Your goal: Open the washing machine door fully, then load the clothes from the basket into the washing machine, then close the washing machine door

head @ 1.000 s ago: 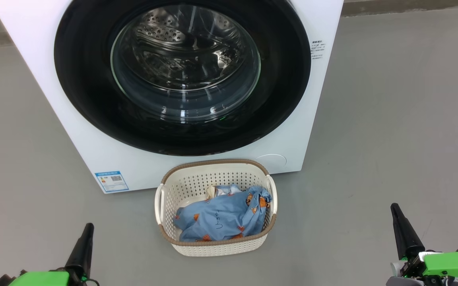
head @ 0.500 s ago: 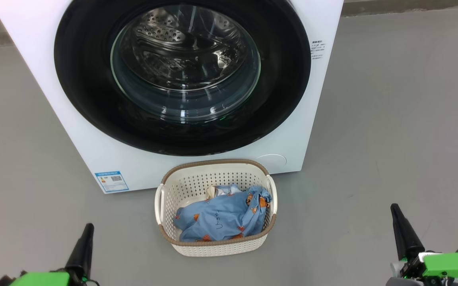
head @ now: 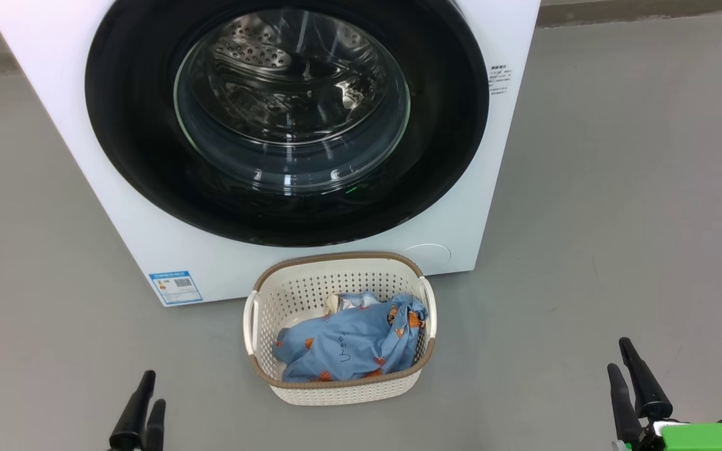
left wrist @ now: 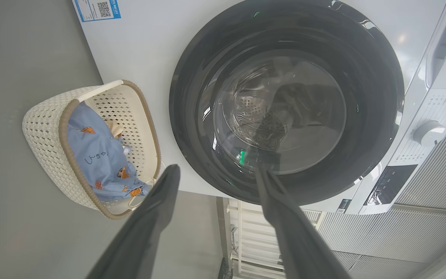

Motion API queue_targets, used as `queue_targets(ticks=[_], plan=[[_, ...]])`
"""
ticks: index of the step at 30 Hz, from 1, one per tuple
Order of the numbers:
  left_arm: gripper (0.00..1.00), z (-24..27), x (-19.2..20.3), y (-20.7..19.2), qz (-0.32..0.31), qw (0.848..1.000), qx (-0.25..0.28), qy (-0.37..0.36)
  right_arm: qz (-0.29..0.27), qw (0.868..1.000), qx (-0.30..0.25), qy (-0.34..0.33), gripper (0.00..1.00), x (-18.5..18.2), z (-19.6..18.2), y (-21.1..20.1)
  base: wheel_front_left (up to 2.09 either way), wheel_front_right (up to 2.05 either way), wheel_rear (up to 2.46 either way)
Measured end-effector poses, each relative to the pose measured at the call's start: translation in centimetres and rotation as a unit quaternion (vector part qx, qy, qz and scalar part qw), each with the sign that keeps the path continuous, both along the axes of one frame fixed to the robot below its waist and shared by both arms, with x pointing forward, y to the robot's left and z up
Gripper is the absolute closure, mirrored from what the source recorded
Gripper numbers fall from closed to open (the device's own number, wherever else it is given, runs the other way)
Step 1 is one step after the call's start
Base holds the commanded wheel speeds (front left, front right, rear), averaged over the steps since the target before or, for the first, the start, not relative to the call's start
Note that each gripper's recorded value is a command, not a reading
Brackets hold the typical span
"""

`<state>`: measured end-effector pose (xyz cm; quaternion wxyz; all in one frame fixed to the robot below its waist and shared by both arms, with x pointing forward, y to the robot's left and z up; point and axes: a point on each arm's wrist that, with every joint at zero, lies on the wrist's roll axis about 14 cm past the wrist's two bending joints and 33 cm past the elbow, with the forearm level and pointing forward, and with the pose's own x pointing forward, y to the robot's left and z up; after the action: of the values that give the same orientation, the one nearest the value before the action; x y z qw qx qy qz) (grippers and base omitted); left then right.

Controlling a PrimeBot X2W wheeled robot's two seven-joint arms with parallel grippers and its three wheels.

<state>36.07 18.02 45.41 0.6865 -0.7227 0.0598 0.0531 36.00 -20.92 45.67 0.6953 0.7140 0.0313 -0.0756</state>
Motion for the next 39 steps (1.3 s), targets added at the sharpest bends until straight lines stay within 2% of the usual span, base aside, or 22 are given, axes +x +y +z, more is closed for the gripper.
queue_targets(ticks=[14, 25, 39], plan=[[0.0, 0.8, 0.3, 0.2, 0.011, 1.0, 0.016, -0.012, -0.013, 1.0, -0.015, -0.014, 0.0, 0.2, 1.0, -0.3, 0.0, 0.0, 0.0], [0.0, 2.1, 0.5, 0.5, 0.019, 0.998, 0.045, -0.032, -0.015, 0.998, -0.06, -0.018, 0.0, 0.3, 1.5, -0.4, 0.0, 0.0, 0.0], [0.0, 4.4, 0.7, 1.7, 0.041, 0.993, 0.093, -0.066, -0.03, 0.991, -0.114, -0.058, 0.0, 0.9, 4.4, -1.1, 0.0, 0.0, 0.0]])
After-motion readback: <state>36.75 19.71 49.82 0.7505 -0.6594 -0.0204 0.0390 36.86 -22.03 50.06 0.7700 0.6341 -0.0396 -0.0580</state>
